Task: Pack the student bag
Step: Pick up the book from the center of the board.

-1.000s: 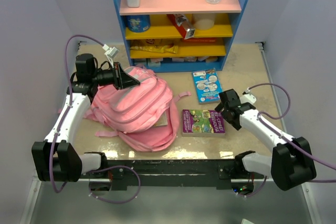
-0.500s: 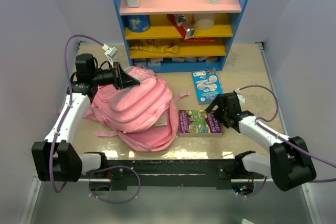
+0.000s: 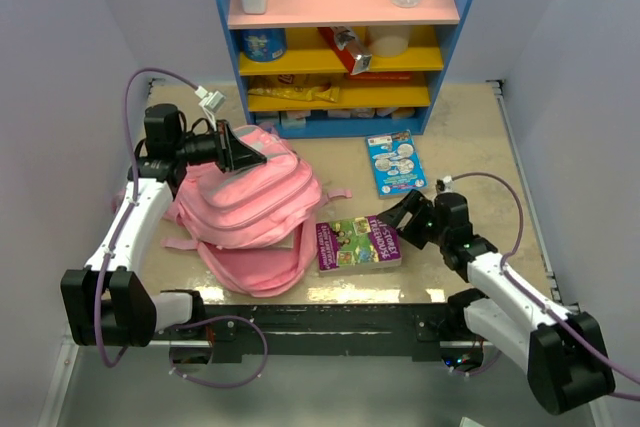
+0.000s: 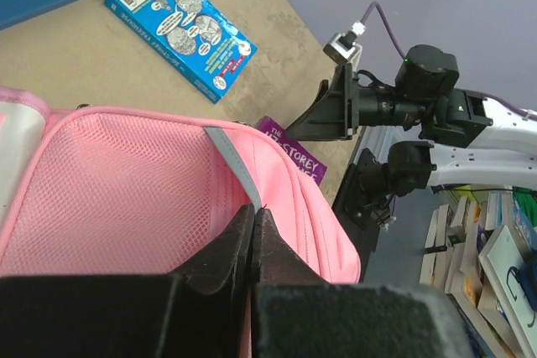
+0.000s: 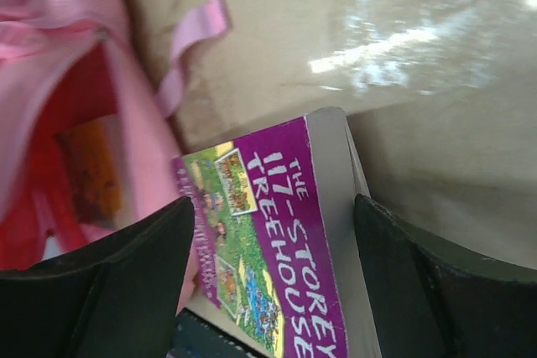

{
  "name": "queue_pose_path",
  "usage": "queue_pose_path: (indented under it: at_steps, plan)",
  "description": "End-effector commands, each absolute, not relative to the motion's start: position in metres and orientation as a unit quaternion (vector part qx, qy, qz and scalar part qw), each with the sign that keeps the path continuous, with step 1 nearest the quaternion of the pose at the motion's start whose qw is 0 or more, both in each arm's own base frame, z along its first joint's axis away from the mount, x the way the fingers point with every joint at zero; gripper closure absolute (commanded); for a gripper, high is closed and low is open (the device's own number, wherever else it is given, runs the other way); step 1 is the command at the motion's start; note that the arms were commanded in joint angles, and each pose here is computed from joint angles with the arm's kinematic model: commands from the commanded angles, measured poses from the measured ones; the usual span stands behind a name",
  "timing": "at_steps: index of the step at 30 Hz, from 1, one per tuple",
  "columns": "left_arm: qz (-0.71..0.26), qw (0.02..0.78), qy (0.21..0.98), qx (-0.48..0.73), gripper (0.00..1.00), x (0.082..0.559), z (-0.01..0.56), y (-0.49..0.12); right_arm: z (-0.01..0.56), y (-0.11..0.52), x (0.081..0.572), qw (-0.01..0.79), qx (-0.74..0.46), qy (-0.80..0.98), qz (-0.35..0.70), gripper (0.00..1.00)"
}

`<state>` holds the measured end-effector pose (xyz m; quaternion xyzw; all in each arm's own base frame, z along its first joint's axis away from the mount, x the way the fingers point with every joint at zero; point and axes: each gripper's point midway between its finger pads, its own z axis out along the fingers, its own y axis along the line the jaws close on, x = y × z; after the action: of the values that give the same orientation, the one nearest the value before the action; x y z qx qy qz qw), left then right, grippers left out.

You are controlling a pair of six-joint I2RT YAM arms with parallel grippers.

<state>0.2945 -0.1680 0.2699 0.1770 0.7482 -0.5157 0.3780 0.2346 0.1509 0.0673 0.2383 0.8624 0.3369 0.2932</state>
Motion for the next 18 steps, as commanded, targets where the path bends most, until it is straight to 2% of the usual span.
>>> queue_pose_path:
  at_steps: [1,9,14,18]
  plan:
    - [-0.517,0.430,0.705,0.224,1.00,0.295,0.302,-0.174,0.146,0.195,0.230,0.320,0.141,0.797,0.492,0.25]
    - [-0.518,0.432,0.704,0.224,1.00,0.294,0.303,-0.175,0.191,0.210,0.223,0.332,0.091,0.757,0.555,0.37]
    - [-0.522,0.425,0.707,0.217,1.00,0.293,0.300,-0.176,0.238,0.234,0.223,0.342,0.047,0.730,0.589,0.37]
    - [-0.519,0.438,0.699,0.226,1.00,0.295,0.304,-0.176,0.234,0.270,0.222,0.301,0.023,0.749,0.590,0.36]
